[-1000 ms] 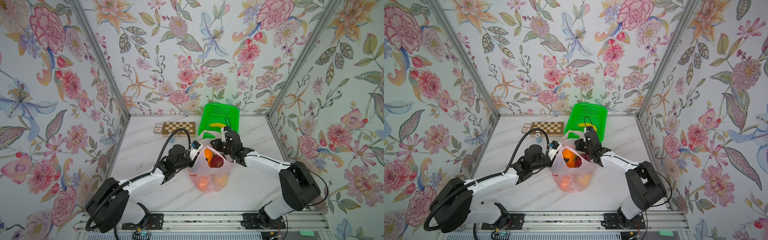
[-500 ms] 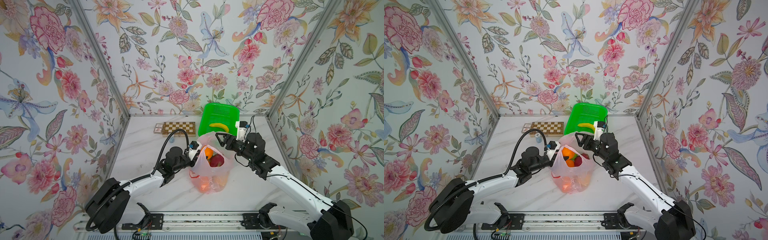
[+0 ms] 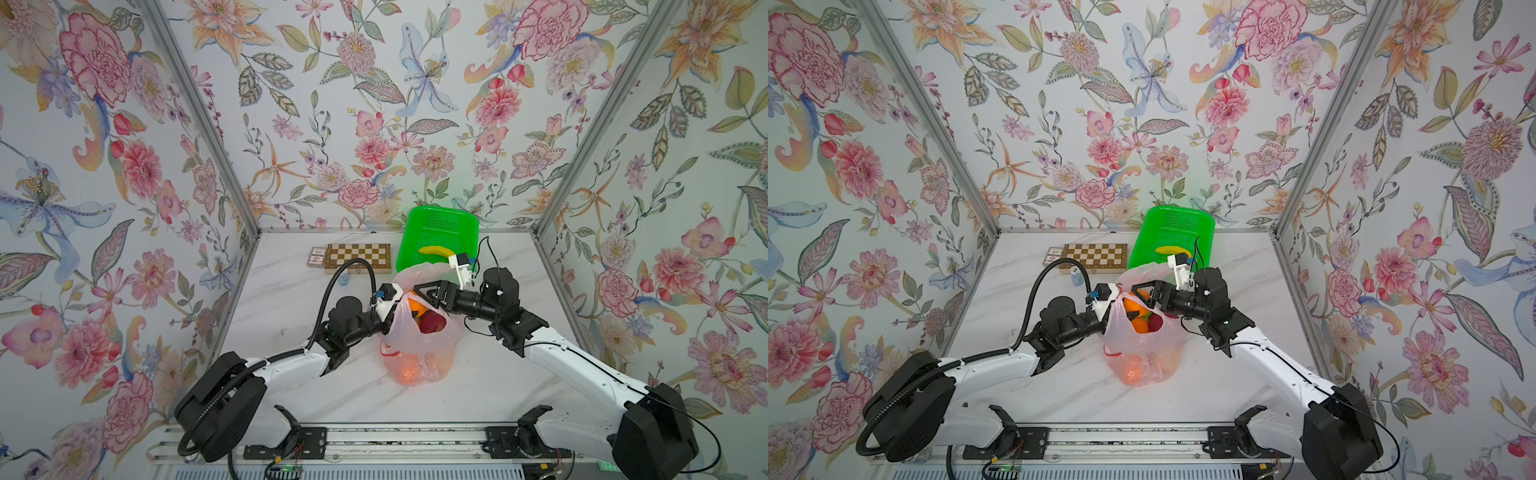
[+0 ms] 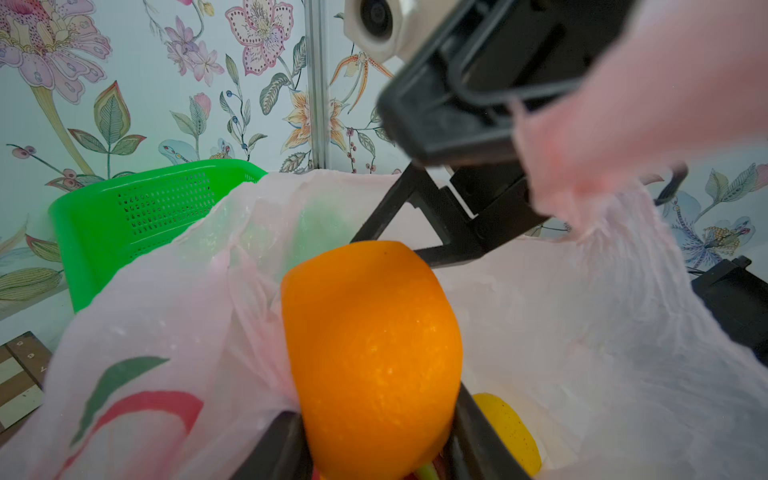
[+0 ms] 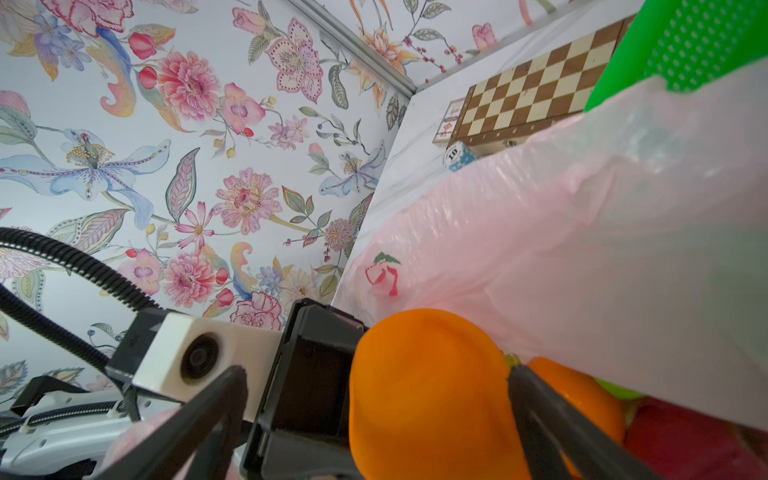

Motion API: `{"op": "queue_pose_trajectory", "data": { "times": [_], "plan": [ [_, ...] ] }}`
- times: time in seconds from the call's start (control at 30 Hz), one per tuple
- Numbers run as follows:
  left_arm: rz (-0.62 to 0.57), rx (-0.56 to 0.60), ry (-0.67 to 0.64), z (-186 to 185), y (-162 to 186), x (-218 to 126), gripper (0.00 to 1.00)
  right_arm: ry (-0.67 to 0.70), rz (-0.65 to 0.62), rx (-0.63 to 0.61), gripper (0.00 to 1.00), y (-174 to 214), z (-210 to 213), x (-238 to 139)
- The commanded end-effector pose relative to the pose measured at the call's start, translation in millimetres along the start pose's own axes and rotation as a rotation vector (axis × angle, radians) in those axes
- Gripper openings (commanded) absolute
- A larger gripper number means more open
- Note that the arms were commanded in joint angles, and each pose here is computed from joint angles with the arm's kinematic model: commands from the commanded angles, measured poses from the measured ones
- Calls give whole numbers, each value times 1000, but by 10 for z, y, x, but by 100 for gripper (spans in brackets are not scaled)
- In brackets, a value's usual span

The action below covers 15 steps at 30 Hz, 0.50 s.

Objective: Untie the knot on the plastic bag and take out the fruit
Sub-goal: 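Close the right gripper on the orange and lift it out of the bag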

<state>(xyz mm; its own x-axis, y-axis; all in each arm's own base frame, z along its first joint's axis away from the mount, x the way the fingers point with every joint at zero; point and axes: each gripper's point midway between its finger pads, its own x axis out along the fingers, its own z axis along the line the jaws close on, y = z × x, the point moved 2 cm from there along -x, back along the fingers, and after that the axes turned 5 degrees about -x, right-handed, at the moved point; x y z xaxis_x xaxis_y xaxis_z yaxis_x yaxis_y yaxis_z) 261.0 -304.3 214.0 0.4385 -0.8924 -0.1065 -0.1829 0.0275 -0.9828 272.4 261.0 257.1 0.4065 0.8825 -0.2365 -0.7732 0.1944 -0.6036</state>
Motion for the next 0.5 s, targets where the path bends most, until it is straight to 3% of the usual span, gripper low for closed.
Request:
{"op": "queue_pose_trajectory", "data": {
  "times": [0.0, 0.23, 0.47],
  "plan": [
    [-69, 34, 41, -88, -161, 24, 41, -81, 62, 13, 99, 169, 141, 85],
    [-84, 36, 50, -105, -189, 17, 42, -105, 63, 36, 89, 258, 120, 179],
    [-119, 43, 78, -165, -233, -33, 42, -64, 86, 68, 99, 340, -51, 304]
  ]
}}
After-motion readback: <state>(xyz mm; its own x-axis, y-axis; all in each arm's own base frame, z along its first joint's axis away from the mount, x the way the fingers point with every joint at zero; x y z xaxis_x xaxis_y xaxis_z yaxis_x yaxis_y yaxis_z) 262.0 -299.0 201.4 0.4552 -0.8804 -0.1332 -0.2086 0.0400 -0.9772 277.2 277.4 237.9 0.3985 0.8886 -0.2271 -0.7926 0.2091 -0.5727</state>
